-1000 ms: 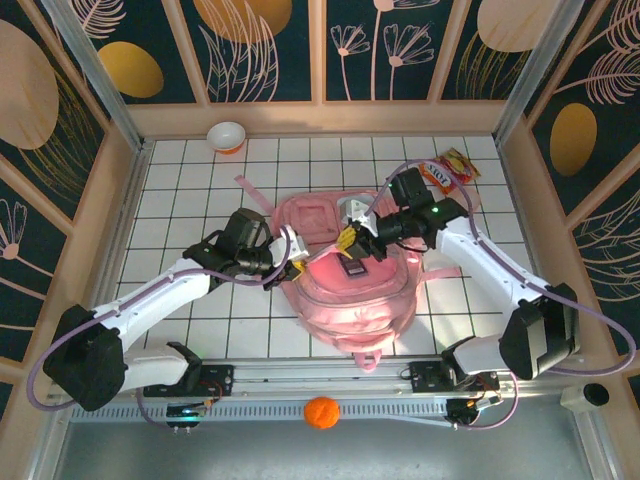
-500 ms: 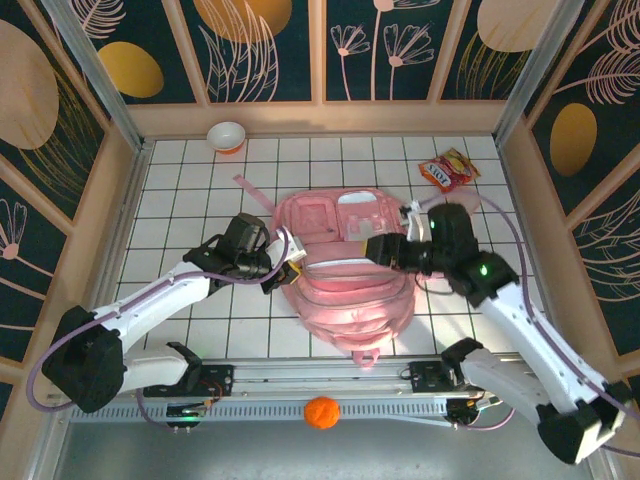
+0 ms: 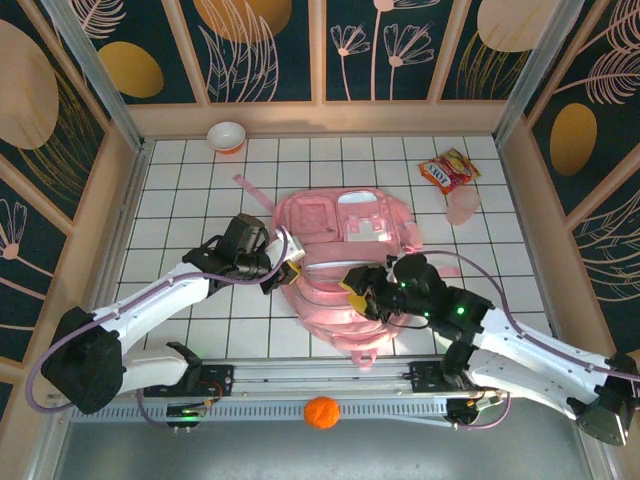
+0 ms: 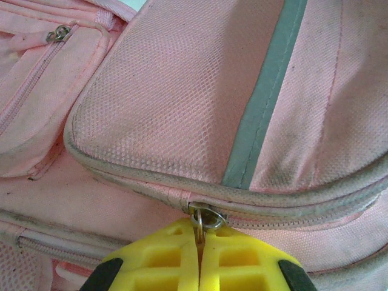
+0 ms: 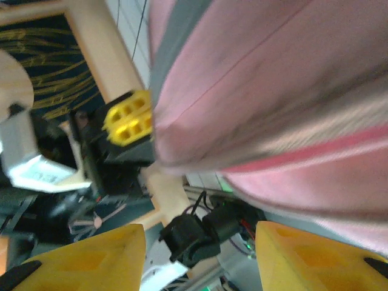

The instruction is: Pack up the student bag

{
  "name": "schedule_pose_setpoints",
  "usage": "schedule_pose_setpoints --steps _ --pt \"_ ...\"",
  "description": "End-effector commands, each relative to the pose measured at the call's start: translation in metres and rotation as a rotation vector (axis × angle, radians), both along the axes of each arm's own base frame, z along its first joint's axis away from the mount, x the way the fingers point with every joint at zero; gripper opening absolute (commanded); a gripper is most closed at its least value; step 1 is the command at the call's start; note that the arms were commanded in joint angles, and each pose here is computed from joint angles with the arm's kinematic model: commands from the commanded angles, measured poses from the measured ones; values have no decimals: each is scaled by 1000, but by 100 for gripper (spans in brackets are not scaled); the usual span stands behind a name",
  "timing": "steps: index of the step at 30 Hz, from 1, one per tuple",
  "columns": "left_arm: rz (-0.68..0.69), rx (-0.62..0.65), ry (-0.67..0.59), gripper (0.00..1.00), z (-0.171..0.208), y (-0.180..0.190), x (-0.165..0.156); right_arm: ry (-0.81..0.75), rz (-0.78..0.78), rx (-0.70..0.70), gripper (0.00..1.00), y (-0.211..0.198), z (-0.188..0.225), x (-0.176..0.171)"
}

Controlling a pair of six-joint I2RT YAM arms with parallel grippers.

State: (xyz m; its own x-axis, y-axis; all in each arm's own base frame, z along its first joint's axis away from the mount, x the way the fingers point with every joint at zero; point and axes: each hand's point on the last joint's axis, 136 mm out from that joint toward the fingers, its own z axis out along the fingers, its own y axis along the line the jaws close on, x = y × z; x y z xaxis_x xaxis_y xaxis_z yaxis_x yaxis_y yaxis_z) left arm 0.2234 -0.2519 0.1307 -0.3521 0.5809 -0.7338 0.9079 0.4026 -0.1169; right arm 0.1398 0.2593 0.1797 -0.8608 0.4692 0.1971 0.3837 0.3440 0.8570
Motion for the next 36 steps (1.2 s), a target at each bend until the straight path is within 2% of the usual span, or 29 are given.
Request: schedule_pose_setpoints --steps 1,5,8,16,22,29,33,36 --pt "6 -10 -3 0 6 -2 2 -23 -110 104 50 4 11 19" --pt "-12 -15 9 0 7 -5 -2 -20 -134 147 47 10 2 27" --pt "-33 -13 22 0 6 -8 -8 -38 -144 163 40 14 2 37" --pt "-96 -25 86 0 10 -18 -29 -75 -173 121 1 12 -11 62" --pt "-122 -33 138 0 15 -25 -40 -126 -202 94 0 7 -7 85" --pt "-149 -51 211 0 24 -33 -53 -184 -169 88 0 19 4 111" --pt "-147 -125 242 0 38 -47 -57 -201 -116 92 0 35 7 120" --pt "-131 -188 215 0 48 -61 -54 -209 -78 88 0 43 7 123"
